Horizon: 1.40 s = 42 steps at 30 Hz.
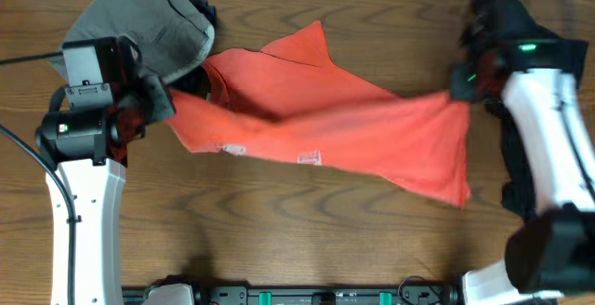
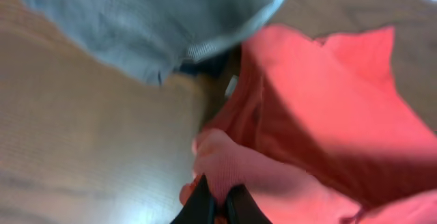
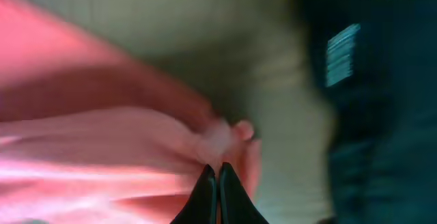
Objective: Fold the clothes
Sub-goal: 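Lift the T-shirt high with both grippers and stretch it apart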
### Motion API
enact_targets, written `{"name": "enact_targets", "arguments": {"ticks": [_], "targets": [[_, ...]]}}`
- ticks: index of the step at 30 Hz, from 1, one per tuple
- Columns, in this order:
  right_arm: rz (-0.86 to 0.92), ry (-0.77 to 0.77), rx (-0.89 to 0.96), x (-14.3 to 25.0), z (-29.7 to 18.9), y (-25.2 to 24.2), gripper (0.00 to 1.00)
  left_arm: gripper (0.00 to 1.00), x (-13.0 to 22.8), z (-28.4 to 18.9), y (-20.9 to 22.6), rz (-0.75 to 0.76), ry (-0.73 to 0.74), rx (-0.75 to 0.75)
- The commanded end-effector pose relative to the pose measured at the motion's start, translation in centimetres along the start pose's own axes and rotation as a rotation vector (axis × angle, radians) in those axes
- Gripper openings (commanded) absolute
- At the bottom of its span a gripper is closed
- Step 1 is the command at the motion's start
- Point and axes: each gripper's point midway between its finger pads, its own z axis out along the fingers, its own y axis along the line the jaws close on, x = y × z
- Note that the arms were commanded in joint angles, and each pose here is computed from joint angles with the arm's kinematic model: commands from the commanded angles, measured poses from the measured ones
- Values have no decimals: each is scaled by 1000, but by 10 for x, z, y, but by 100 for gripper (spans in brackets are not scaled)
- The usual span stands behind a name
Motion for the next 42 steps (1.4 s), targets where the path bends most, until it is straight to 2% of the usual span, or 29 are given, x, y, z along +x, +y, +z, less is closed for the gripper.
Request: {"name": "enact_targets", "arguments": {"ticks": [1, 7, 14, 19, 24, 28, 33, 38, 42], "targets": [[99, -172, 44, -37, -53, -39, 1, 6, -30, -11, -2, 17, -112, 1], [144, -365, 4, -79, -113, -70, 1, 6, -89, -50, -28, 34, -347, 114], [103, -495, 15, -101, -160, -84, 1, 6, -123, -96, -58, 76, -503, 261], [61, -502, 6, -100, -176, -79, 1, 6, -125, -125, -62, 85, -554, 281], [-7, -478, -63, -85, -193, -61, 1, 6, -122, -183, -66, 104, -666, 315], [-29, -523, -48, -72, -230, -57, 1, 6, -115, -248, -67, 147, -794, 331], [-28, -655, 29, -53, -298, -59, 1, 6, -101, -315, -66, 203, -901, 327], [-19, -759, 74, -40, -338, -62, 1, 6, -101, -332, -67, 227, -940, 323], [-24, -754, 60, -48, -331, -62, 1, 6, -117, -309, -70, 223, -902, 317]]}}
